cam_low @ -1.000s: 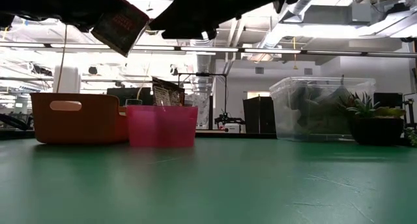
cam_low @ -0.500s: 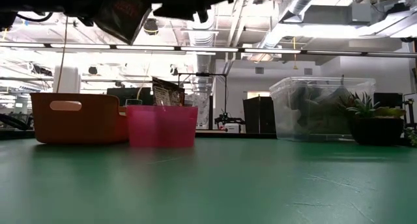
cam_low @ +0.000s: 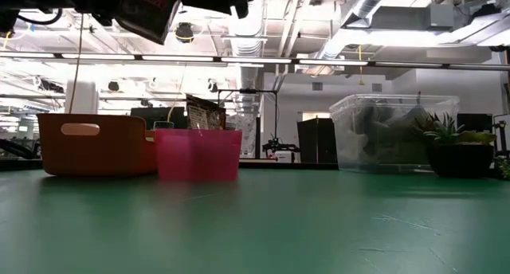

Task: Sort spices by type
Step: Put the right red seasoning can into the orange bin

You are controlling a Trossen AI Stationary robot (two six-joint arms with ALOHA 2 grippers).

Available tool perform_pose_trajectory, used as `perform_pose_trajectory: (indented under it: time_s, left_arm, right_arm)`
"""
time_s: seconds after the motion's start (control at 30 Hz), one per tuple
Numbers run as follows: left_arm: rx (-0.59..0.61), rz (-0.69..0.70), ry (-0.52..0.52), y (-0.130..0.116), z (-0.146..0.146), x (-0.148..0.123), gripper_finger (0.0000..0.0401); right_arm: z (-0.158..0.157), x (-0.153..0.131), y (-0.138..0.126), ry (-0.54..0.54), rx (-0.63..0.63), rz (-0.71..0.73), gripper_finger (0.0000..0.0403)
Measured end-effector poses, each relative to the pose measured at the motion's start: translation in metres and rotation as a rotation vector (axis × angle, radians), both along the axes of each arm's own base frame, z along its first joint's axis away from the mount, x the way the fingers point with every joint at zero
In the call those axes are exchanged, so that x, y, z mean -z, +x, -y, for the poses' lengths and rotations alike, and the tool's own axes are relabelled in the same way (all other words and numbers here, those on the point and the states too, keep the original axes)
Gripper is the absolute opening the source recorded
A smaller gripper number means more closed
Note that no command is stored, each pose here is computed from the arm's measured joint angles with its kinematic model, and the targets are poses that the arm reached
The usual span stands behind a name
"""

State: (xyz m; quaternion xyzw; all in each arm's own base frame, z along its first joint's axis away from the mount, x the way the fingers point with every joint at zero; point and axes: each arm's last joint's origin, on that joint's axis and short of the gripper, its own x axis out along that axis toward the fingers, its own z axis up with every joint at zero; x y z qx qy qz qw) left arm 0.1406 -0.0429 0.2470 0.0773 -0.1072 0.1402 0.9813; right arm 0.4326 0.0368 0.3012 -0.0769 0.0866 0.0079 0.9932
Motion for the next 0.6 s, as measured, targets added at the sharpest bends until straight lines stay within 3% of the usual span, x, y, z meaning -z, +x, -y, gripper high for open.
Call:
perform_pose_trajectory:
  time_s: [0.6]
  left_arm:
    - [-0.073, -0.114, 0.014, 0.003, -0.003, 0.012, 0.0191]
  right_arm:
    - [-0.003, -0.028, 0.003, -0.02, -0.061, 0.013, 0.0292]
